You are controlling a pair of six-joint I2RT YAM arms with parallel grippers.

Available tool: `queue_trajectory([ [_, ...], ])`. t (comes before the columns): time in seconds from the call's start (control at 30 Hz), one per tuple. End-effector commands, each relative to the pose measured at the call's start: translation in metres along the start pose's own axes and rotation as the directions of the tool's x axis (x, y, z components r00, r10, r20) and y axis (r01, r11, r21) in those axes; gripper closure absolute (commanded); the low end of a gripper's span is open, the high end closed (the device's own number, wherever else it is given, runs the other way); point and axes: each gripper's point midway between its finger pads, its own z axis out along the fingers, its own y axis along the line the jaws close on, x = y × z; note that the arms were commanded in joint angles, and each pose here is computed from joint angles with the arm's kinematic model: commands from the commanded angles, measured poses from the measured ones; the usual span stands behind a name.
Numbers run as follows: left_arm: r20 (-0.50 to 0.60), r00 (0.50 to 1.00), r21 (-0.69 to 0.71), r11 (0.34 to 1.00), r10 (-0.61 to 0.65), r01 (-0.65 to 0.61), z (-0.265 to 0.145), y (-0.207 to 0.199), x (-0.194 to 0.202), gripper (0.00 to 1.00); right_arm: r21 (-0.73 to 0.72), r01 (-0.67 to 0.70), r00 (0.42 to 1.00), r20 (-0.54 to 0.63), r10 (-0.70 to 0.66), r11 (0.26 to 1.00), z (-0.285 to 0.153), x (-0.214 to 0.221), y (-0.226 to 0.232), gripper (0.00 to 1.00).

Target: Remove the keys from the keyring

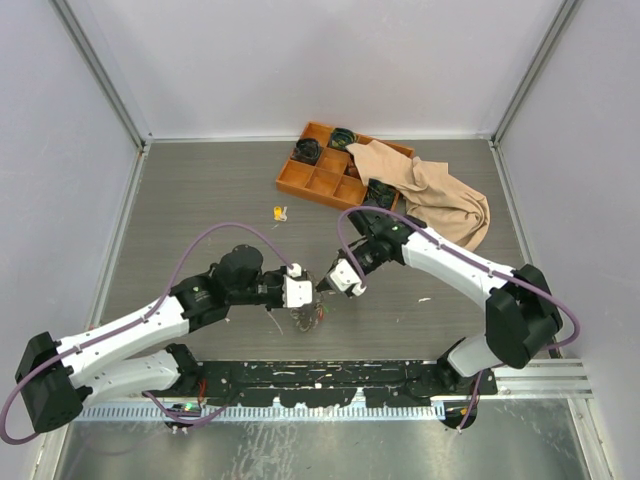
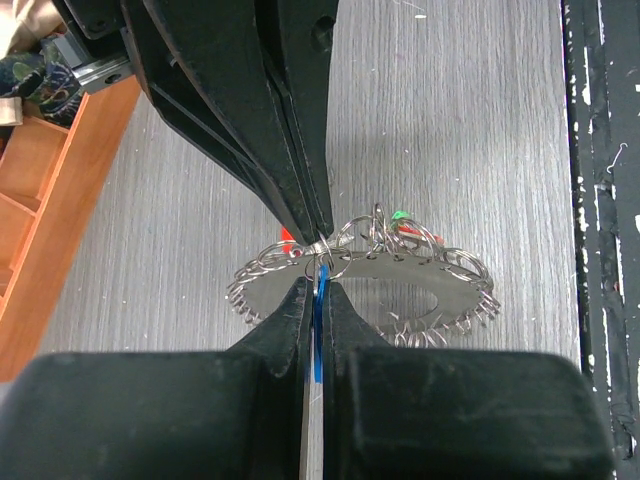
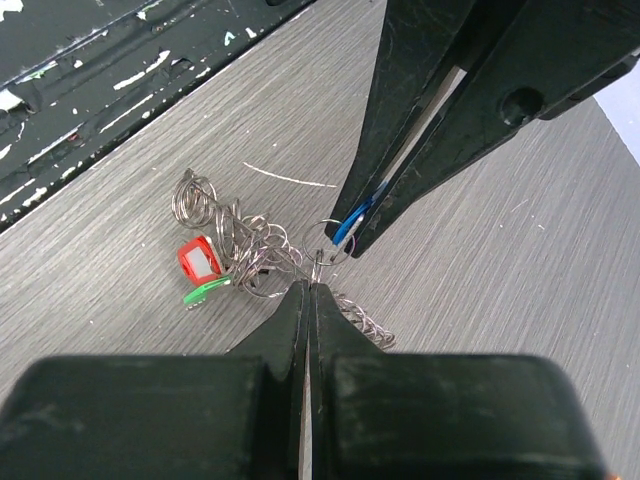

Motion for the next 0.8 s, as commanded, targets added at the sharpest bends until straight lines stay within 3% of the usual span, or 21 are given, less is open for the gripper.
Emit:
queue_trajectory([
  [0.0, 0.103, 0.991, -0.122, 0.990, 0.089, -0.077, -0.0120, 0.0348, -0.0446, 1.00, -0.042, -0.059, 0.998, -0.012, 0.059, 0.997, 0.0044, -0.0001, 0.0076, 0.99],
  [0.57, 0.111, 0.986, -0.132, 0.985, 0.125, -0.110, -0.0195, 0.0314, -0.0495, 1.00, -0.023, -0.171, 0.985, -0.024, 0.170, 0.985, 0.0078, 0.0045, -0.0001, 0.98],
  [0.77, 0.116, 0.986, -0.133, 0.985, 0.123, -0.107, -0.0204, 0.0291, -0.0480, 1.00, -0.018, -0.187, 0.982, -0.027, 0.186, 0.982, 0.0079, 0.0059, -0.0012, 0.90],
])
